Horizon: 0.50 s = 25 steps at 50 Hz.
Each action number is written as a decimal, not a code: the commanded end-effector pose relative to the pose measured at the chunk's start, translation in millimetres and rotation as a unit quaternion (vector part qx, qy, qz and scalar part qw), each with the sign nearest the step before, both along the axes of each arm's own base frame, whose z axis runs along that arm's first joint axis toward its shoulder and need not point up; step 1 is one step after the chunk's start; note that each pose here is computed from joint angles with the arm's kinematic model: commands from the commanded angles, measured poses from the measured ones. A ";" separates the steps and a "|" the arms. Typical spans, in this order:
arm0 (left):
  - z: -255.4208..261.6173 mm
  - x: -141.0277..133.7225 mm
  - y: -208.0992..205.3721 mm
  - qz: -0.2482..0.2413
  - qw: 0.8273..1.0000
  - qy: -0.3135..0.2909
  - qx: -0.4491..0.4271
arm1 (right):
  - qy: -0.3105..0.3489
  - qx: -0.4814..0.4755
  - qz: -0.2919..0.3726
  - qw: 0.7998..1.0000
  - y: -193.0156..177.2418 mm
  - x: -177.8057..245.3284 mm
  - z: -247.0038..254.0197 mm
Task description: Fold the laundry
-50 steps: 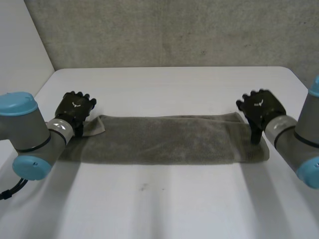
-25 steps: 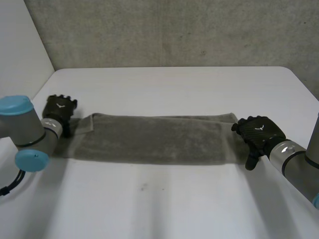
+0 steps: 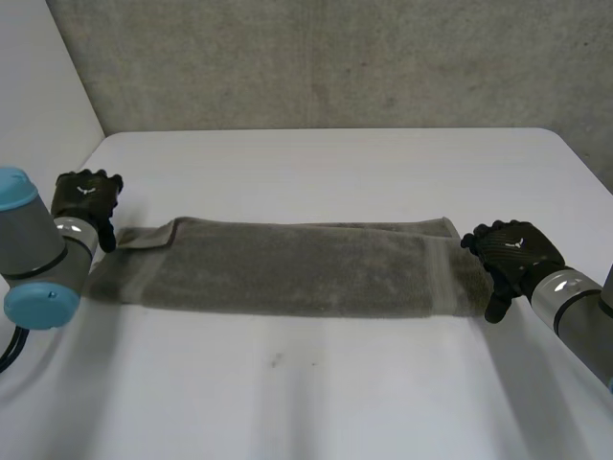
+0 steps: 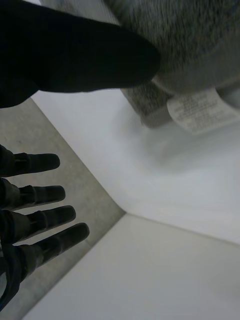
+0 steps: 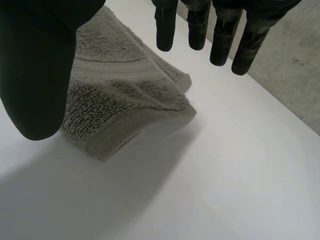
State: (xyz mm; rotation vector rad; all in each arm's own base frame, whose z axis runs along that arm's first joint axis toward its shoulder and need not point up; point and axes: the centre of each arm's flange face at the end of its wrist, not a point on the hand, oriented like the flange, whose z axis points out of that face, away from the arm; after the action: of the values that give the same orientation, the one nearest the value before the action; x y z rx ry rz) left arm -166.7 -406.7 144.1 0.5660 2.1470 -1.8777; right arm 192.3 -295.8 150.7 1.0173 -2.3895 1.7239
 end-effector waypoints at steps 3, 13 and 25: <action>-16.8 -19.0 16.2 -0.080 0.996 0.011 0.032 | -0.005 0.008 0.013 1.000 3.3 2.4 -3.5; -36.8 -24.3 -0.9 -0.099 0.995 0.014 0.028 | -0.004 0.013 0.017 1.000 5.9 4.5 -6.4; -33.3 -6.6 -49.2 -0.017 0.999 0.007 -0.039 | -0.004 0.017 0.017 1.000 7.4 4.3 -10.1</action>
State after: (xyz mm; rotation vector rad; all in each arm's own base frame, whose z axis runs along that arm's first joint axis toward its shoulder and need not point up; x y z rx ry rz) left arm -188.5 -428.1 104.7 0.7535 2.1818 -1.9767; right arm 196.9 -288.3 142.3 1.0656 -2.4264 1.7082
